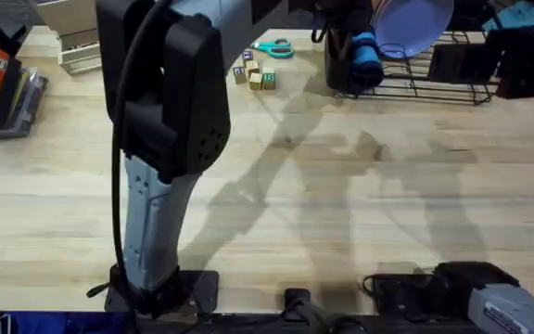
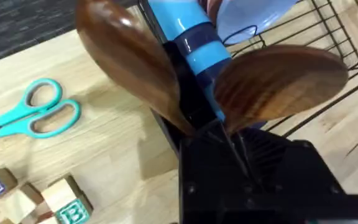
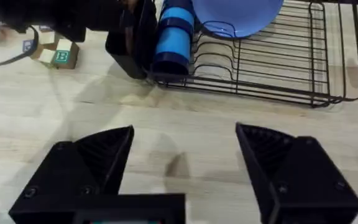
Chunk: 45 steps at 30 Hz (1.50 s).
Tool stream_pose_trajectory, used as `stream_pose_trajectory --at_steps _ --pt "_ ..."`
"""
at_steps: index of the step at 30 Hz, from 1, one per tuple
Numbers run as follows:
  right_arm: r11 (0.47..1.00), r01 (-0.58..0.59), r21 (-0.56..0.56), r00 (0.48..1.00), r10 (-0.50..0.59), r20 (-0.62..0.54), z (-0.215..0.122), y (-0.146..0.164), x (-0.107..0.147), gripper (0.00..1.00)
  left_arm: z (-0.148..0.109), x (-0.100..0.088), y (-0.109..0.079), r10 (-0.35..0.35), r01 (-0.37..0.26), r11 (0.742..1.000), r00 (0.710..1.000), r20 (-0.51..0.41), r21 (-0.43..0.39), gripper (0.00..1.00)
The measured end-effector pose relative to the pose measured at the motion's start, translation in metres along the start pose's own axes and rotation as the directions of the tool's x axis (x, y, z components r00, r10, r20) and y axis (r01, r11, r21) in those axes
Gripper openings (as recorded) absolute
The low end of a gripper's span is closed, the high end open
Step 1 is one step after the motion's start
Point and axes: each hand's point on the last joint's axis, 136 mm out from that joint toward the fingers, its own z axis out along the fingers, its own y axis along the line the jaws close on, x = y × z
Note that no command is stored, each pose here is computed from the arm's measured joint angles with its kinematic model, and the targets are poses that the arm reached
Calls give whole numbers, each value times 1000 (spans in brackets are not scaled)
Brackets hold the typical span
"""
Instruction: Pick up the spoon on the table one by one and put them onto the rack
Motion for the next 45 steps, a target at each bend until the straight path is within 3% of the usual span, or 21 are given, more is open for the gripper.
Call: stream_pose_trajectory --at_steps 2,6,10,15,21,22,31,40,45 --pt "1000 0 0 1000 0 0 0 0 0 994 -1 3 1 18 -18 1000 1000 -15 -4 156" --pt "1000 0 0 1000 0 0 0 0 0 993 -2 27 5 38 -41 999 993 -111 -17 310" --pt "1000 0 0 1000 0 0 0 0 0 994 -4 36 5 56 -58 998 987 -151 -12 630" --pt "1000 0 0 1000 0 0 0 0 0 993 -7 41 -3 111 -112 994 978 -175 4 889" --pt "1000 0 0 1000 0 0 0 0 0 993 -19 44 -5 134 -137 991 971 -197 -1 934" --pt "1000 0 0 1000 0 0 0 0 0 994 -23 43 -4 135 -139 990 971 -198 -6 977" --pt "1000 0 0 1000 0 0 0 0 0 993 -66 21 -8 153 -158 987 978 -142 -26 995" --pt "1000 0 0 1000 0 0 0 0 0 994 -123 9 -13 251 -256 966 961 -112 -36 995" --pt "1000 0 0 1000 0 0 0 0 0 994 -163 2 -7 291 -297 953 953 -88 -55 995"
